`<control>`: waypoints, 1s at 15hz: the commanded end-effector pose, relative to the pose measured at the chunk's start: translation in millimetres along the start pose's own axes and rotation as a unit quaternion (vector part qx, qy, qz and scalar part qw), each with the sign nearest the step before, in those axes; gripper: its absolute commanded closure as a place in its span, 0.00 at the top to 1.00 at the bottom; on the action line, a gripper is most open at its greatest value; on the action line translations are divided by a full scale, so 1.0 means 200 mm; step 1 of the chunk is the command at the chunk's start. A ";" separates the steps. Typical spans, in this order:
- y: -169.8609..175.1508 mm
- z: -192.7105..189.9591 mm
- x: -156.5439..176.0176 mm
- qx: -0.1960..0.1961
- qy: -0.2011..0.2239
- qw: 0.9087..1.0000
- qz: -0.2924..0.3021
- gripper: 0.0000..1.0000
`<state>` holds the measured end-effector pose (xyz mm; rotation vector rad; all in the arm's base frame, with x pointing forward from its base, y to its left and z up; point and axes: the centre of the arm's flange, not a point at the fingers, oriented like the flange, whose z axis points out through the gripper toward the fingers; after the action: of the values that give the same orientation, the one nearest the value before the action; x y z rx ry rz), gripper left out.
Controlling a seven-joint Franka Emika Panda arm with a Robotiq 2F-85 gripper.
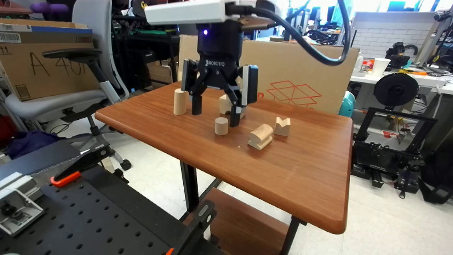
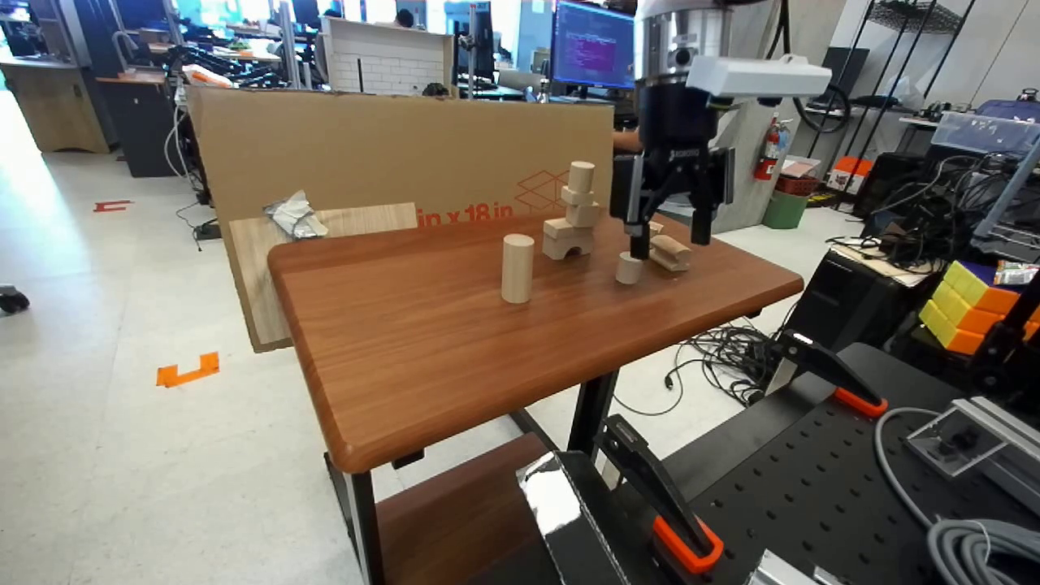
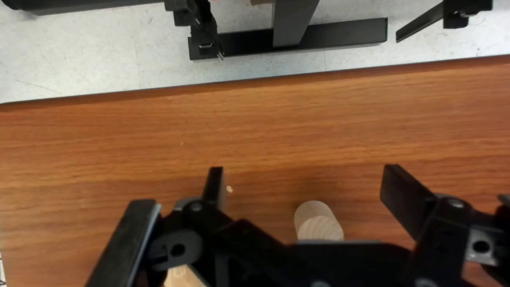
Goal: Put the small wooden cylinder on the big wooden cylinder
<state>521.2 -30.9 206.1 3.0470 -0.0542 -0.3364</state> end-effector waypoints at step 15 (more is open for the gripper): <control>-0.11 0.11 0.17 -0.026 0.032 0.999 -0.032 0.29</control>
<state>551.1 -12.8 169.9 3.0158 0.0270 -0.2758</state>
